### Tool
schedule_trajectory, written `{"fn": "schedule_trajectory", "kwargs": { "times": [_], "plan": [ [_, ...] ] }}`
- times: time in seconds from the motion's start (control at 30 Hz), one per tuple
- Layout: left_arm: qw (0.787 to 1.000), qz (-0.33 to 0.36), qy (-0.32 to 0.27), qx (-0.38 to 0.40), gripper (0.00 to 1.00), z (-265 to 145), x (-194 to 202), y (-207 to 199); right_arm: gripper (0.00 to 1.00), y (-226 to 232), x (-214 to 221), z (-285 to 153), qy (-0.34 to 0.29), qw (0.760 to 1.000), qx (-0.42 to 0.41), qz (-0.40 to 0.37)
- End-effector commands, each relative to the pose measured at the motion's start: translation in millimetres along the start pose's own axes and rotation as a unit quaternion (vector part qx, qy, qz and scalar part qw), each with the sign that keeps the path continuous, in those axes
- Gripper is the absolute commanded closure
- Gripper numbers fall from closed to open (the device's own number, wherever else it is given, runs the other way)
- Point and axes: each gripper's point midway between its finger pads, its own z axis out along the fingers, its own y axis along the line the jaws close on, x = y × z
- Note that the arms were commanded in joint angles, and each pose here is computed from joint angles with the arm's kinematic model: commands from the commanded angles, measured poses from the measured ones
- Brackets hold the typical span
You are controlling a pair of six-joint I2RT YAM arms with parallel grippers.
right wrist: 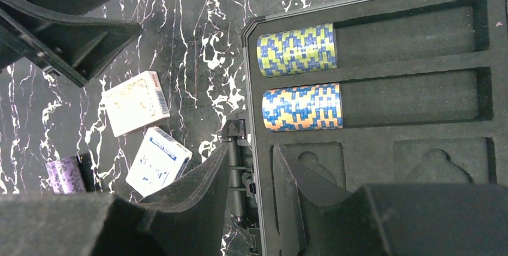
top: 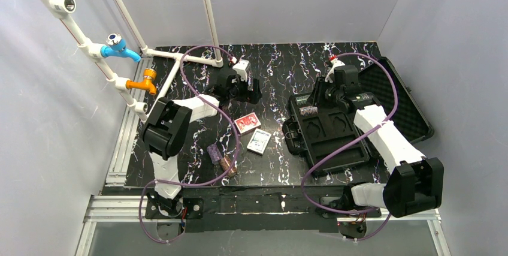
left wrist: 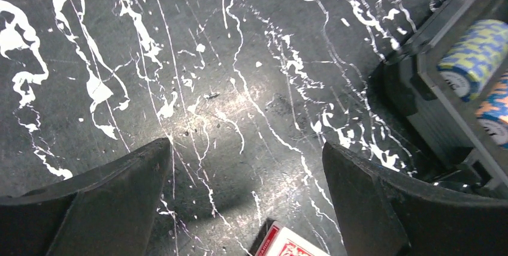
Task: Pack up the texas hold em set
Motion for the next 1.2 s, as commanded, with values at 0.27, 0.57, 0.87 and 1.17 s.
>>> {"fn": "schedule_trajectory", "kwargs": {
  "times": [0.27, 0.57, 0.87, 1.17],
  "plan": [
    [0.998, 0.038, -0.026, 0.049, 0.02, -18.0, -22.2, -19.3, 0.58, 46.2, -7.6, -10.3, -0.011, 0.999, -0.042, -0.029],
    [0.995, 0.034, 0.022, 0.094, 0.02, 12.8, 13.8, -17.2, 0.58, 56.1, 13.5, -2.9, 0.012, 0.998, -0.049, -0.047],
    [0.989, 0.01, 0.009, 0.15, 0.02, 7.4, -9.5, -32.9, 0.52, 88.4, 40.7, -2.2, 0.038, 0.992, -0.078, -0.089],
    [0.991, 0.042, -0.098, 0.087, 0.02, -58.0, -90.2, -36.1, 0.31, 93.9, 52.7, -4.7, 0.039, 0.995, -0.049, -0.079]
  ]
}}
